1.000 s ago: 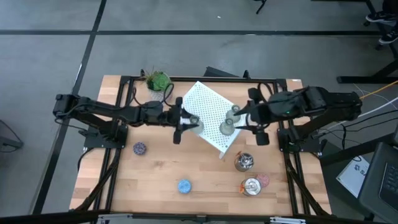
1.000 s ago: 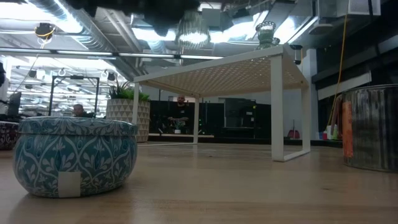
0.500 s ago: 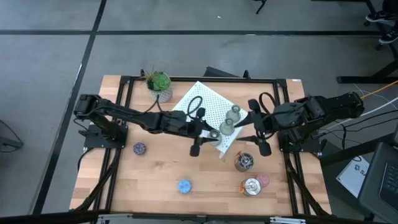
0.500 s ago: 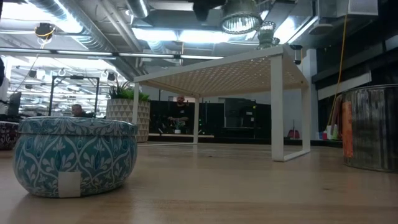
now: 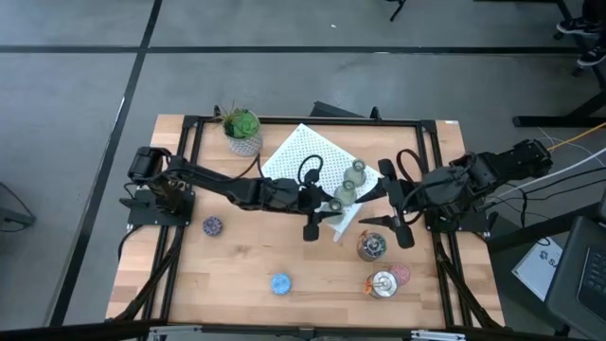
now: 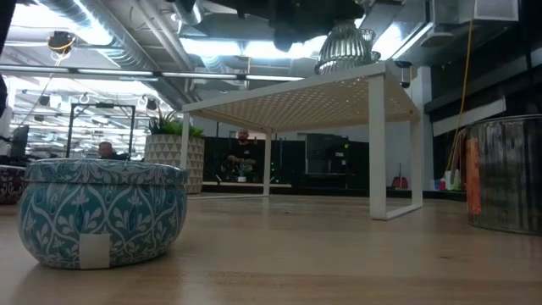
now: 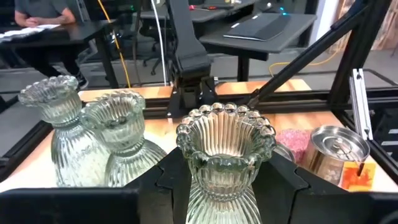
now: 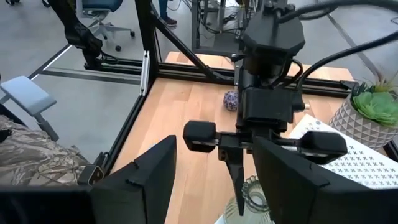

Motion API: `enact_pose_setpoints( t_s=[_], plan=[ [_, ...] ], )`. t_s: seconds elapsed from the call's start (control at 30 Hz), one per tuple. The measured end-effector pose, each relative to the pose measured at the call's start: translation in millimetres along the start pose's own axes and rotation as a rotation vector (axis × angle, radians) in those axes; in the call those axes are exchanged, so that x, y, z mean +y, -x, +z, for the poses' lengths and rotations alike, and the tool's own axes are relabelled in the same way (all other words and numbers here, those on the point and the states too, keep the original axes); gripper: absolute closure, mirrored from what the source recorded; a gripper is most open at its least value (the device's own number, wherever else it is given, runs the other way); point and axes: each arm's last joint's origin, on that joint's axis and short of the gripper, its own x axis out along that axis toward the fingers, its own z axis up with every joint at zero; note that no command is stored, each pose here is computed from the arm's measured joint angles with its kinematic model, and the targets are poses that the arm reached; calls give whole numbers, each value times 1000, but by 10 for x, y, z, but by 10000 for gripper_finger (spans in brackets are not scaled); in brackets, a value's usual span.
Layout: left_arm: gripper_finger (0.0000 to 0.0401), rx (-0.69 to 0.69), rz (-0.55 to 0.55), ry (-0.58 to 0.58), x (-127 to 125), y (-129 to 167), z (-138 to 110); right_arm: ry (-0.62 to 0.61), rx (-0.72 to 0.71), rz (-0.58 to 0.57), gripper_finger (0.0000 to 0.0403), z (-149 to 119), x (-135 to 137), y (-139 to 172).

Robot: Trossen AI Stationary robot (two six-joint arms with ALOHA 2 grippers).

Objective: Pick & Place candle stick holders
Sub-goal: Put the green vase on the shelf aligned with the other green vase

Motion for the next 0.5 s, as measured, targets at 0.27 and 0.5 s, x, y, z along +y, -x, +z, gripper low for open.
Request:
enact_pose_setpoints(
  t_s=[0.27, 0.5],
  plan=[
    [273, 7, 22, 20, 85, -22, -17, 0, -3, -22, 188, 1, -5, -5],
    [266, 5, 20, 23, 83, -23, -16, 7, -2, -22, 188, 1, -5, -7]
  ],
)
